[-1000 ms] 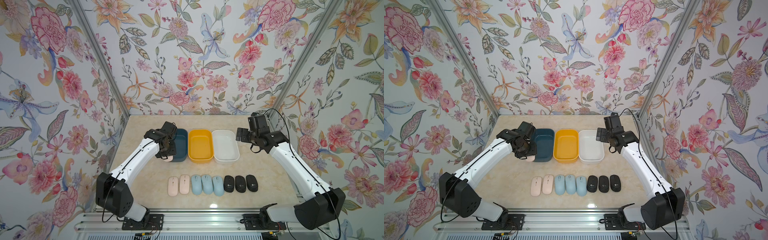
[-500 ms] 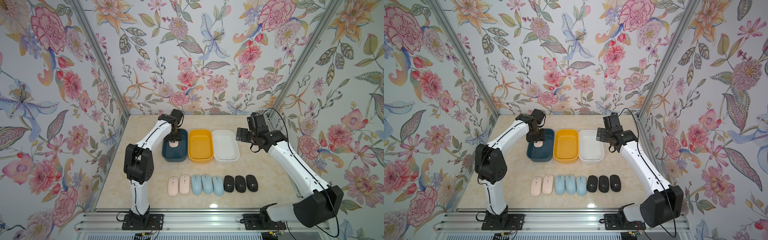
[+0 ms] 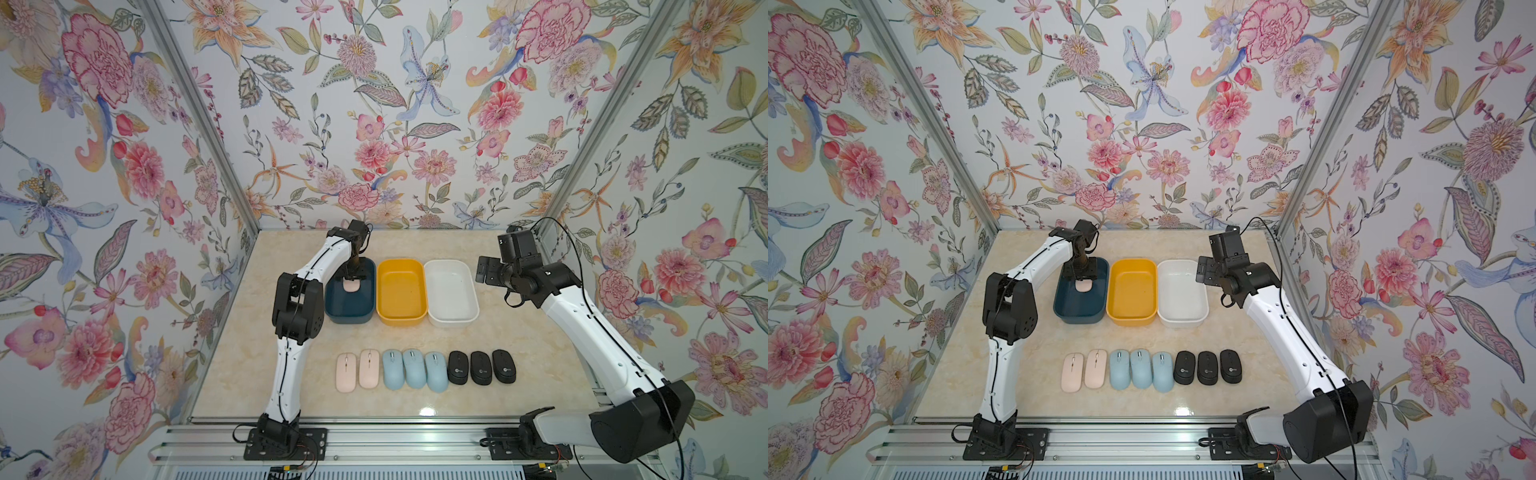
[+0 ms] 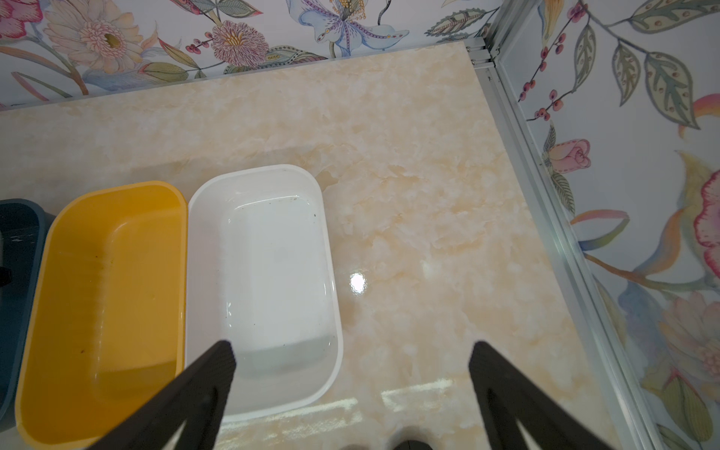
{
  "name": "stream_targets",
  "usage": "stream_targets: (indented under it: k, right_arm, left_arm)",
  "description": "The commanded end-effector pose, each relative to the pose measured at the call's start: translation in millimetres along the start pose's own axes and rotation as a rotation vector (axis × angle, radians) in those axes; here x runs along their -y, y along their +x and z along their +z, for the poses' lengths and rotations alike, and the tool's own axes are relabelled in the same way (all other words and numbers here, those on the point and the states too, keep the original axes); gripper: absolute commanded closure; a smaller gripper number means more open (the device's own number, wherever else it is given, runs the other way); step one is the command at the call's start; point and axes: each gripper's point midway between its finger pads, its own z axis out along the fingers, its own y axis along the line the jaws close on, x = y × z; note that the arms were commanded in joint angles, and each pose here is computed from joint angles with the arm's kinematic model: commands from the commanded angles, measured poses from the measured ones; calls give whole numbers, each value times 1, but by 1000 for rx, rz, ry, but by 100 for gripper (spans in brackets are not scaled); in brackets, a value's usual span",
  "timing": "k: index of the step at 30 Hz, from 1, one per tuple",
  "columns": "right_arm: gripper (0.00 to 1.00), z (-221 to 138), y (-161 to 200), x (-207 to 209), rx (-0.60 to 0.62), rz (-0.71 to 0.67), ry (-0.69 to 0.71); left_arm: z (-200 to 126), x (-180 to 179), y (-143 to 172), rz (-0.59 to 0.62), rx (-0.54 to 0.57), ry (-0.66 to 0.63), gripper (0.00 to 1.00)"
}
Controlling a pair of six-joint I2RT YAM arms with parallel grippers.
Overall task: Place the mice by color into the storage box
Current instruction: Place the mouse in the storage box.
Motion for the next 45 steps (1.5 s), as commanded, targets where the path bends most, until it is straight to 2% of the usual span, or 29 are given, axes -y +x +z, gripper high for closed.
stream_targets:
  k: [1,18,24,26,33,40,45]
  right_arm:
    - [2,-8,6,9,-6,1,32]
    - [2,-11,15,17,-14,17,61]
    - [1,-11,13,17,-10,18,61]
    - [1,-11,13,16,-10,17,58]
    - [1,-11,11,13,-1,21,43]
    - [1,-10,8,8,9,24,18]
    - [1,-11,3,5,29,21,1]
  left_arm:
    - [8,-4,-6,8,-10,-5,44]
    - [47,-8,-13,21,-42,-29,42]
    - [54,-9,-10,23,-56,-32,37]
    - [51,-7,-12,24,-50,-26,31]
    - [25,-5,-19,23,-11,2,24]
    - [-44,-7,-24,26,90,30,19]
    - [-89,-14,-4,34,127,35,16]
